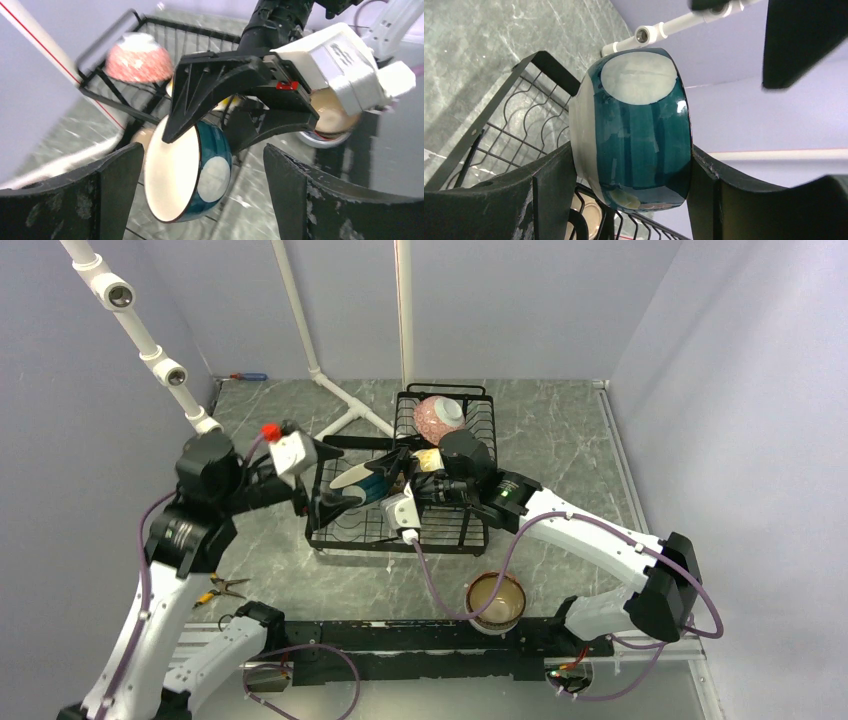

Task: Load the bowls into the dish rack
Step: Place the bowl in the dish rack.

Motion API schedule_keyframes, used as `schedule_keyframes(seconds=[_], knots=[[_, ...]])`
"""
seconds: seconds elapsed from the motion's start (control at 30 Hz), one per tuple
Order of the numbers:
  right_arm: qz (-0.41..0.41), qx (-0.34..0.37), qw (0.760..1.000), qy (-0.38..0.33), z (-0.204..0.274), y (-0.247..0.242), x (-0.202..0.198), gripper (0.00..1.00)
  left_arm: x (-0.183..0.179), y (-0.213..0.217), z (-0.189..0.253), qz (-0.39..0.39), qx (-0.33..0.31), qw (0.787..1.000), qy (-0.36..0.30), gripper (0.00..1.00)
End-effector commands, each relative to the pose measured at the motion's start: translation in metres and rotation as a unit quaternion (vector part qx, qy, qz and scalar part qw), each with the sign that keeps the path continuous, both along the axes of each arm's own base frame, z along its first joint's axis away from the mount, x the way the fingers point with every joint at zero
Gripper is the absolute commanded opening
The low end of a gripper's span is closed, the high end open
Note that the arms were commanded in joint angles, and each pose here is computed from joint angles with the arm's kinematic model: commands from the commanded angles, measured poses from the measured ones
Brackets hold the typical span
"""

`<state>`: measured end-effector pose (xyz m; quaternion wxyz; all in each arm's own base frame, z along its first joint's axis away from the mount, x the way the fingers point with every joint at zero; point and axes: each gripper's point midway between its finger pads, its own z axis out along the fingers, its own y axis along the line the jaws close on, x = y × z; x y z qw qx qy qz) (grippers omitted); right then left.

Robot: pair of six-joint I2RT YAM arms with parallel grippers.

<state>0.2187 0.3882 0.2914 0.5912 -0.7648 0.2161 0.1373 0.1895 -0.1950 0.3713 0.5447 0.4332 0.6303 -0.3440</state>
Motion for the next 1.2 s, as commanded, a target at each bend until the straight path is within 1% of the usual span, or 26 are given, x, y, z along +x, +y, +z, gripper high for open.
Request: schedule_keyframes(seconds=[0.0,0.1,0.17,0.33,0.5,0.67,0.8,0.9,1.1,1.17], knots=[[-0.055,0.068,0.996,0.007,0.046,-0.006,0.018,0.0,0.003,0.014,0.037,0.024,-0.005,0.974,-0.225,0.94],[-0.065,0.078,0.994,0.029,0.052,-0.006,0.018,0.0,-0.012,0.014,0.02,-0.023,0.039,0.954,-0.297,0.94],[-0.071,0.082,0.993,0.04,0.055,-0.006,0.019,0.0,-0.017,0.014,0.007,-0.045,0.066,0.946,-0.315,0.94],[-0.086,0.115,0.987,0.067,0.074,-0.005,0.022,0.0,-0.002,0.021,-0.01,-0.017,0.097,0.953,-0.287,0.94],[-0.099,0.13,0.983,0.085,0.083,-0.004,0.026,0.0,0.014,0.021,-0.015,0.011,0.087,0.961,-0.262,0.94],[-0.101,0.129,0.982,0.095,0.086,-0.002,0.027,0.0,0.025,0.018,-0.036,0.0,0.109,0.966,-0.235,0.94],[-0.097,0.125,0.983,0.094,0.085,-0.001,0.025,0.0,0.028,0.009,-0.048,-0.028,0.109,0.97,-0.215,0.94],[-0.09,0.12,0.984,0.092,0.084,0.001,0.023,0.0,0.036,0.006,-0.053,-0.028,0.107,0.973,-0.202,0.94],[-0.087,0.117,0.985,0.093,0.082,0.003,0.023,0.0,0.048,0.002,-0.05,-0.015,0.093,0.973,-0.211,0.94],[-0.088,0.117,0.985,0.095,0.083,0.004,0.024,0.0,0.048,0.001,-0.05,-0.022,0.094,0.972,-0.215,0.94]])
